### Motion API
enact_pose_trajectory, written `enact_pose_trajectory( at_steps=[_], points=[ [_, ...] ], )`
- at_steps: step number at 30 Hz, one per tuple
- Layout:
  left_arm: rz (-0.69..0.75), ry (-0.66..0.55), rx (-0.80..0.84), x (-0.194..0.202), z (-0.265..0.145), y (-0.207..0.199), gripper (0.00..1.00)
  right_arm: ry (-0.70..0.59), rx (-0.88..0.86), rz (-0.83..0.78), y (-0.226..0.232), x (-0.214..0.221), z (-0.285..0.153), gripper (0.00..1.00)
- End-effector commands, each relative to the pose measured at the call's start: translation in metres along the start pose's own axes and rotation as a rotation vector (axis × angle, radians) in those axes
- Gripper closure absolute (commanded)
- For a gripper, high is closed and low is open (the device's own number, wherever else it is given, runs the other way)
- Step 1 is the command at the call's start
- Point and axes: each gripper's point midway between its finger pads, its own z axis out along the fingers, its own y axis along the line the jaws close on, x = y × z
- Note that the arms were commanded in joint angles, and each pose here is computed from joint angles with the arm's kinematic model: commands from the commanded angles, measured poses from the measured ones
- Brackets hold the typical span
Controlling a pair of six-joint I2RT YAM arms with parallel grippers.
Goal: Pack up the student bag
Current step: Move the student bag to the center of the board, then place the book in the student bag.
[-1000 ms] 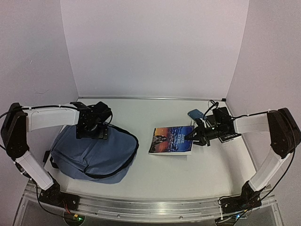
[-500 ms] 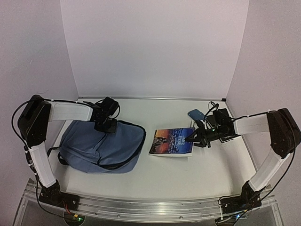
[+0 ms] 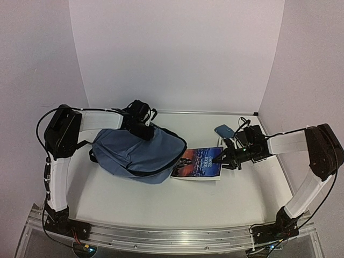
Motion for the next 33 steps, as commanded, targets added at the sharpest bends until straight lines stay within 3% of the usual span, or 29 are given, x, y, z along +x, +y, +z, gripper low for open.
enact_pose_trajectory(
  at_steps=[1,3,5,13,17,22,33],
  points=[
    [0.031,-0.041,0.016,-0.02,-0.035,-0.028,0.51,-0.06,-0.098,-0.126,0.036,-0.018,-0.022,1.0],
    [0.067,-0.05,0.015,-0.022,-0.061,-0.043,0.35,-0.094,-0.082,-0.115,0.034,-0.023,-0.036,1.0],
    [0.102,-0.043,0.028,-0.017,-0.076,-0.062,0.27,-0.105,-0.065,-0.103,0.028,-0.02,-0.045,1.0],
    [0.159,-0.011,0.153,0.009,-0.106,-0.116,0.21,-0.111,-0.129,-0.122,0.046,-0.016,-0.062,1.0],
    [0.234,0.069,0.189,0.04,-0.105,-0.134,0.23,-0.15,-0.184,-0.145,0.073,-0.016,-0.086,1.0],
    [0.261,0.13,0.234,0.061,-0.102,-0.147,0.32,-0.211,-0.199,-0.174,0.093,-0.011,-0.11,1.0],
    [0.306,0.162,0.345,0.077,-0.112,-0.182,0.4,-0.243,-0.222,-0.152,0.105,-0.004,-0.13,1.0]
  ],
)
